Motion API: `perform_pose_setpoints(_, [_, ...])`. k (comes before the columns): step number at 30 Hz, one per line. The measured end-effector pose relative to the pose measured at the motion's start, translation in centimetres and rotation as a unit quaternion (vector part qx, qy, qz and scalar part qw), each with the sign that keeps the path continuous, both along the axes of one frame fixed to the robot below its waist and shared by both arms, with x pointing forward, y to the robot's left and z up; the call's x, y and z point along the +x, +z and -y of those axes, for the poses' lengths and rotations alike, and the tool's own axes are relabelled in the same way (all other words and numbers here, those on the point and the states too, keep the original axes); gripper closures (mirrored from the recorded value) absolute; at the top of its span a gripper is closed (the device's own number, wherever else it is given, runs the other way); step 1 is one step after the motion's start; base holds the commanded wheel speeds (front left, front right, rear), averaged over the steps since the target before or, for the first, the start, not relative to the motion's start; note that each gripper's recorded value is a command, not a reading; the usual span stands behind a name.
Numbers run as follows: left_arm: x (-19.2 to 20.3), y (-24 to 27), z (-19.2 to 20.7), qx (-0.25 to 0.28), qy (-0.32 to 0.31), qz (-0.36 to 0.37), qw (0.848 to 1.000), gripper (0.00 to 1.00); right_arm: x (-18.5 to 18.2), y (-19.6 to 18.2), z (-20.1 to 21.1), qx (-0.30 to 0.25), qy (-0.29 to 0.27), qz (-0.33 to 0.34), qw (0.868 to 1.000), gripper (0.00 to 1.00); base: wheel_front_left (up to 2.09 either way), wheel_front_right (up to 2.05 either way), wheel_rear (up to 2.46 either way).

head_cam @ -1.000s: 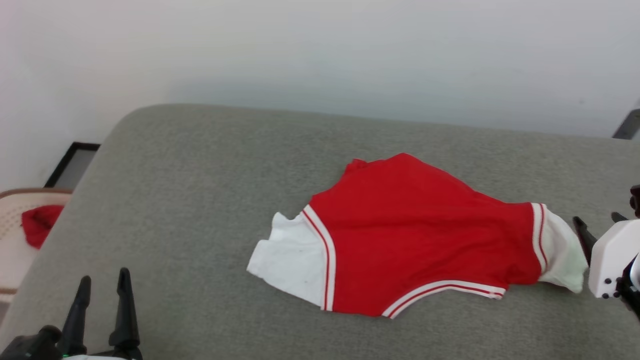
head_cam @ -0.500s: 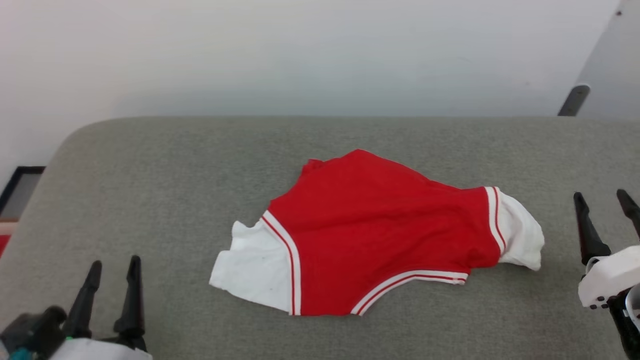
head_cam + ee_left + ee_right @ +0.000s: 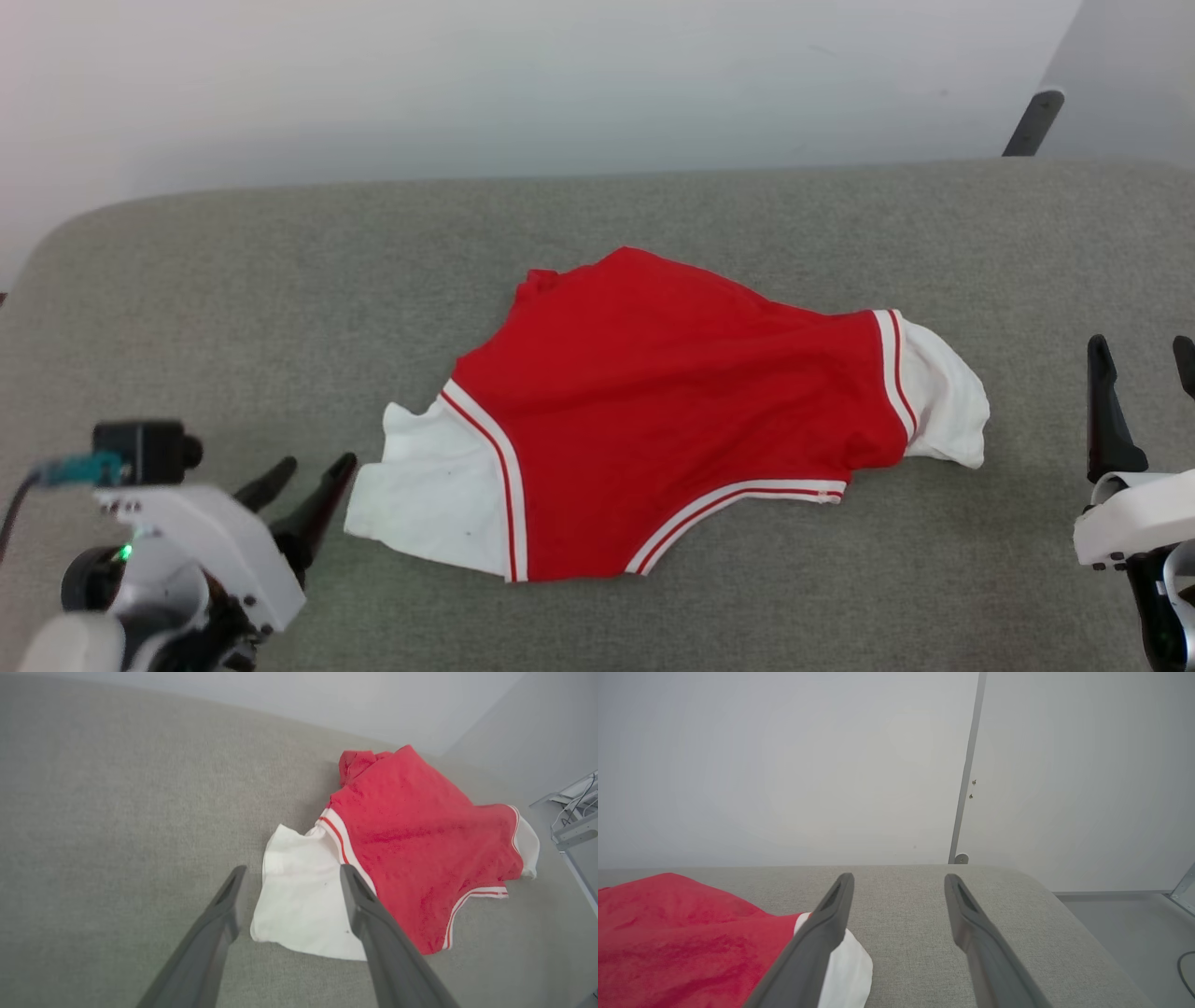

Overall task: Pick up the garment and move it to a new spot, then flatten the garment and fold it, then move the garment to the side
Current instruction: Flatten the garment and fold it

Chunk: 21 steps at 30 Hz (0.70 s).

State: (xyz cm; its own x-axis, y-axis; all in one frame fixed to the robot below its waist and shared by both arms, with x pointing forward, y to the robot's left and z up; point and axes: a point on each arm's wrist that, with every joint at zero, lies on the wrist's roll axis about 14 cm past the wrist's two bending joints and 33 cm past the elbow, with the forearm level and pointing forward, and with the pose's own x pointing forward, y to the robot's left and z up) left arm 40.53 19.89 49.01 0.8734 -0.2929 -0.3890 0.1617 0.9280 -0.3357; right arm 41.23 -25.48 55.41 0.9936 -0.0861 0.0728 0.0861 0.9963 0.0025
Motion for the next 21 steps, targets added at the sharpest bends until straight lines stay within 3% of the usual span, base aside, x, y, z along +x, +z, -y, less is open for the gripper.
perform_pose_setpoints(3, [0.0, -1.7, 0.3, 0.012, -0.020, -0.085, 0.996, 0.00, 0.1, -0.4, 0.1, 0.002, -0.003, -0.005, 1.000, 0.00, 0.00, 0.00, 0.00])
perform_pose_setpoints(4, [-0.1, -2.0, 0.2, 0.036, -0.035, -0.104, 0.993, 0.00, 0.1, -0.5, 0.2, 0.003, -0.004, -0.006, 1.000, 0.00, 0.00, 0.00, 0.00])
perform_pose_setpoints(9, [0.1, -2.8, 0.3, 0.052, -0.051, -0.178, 0.981, 0.00, 0.1, -0.6, 0.2, 0.005, -0.005, -0.009, 1.000, 0.00, 0.00, 0.00, 0.00])
perform_pose_setpoints(21, [0.9, -5.5, 0.4, 0.106, -0.072, -0.248, 0.960, 0.00, -0.2, -1.3, 1.6, 0.005, -0.023, -0.017, 1.000, 0.00, 0.00, 0.00, 0.00])
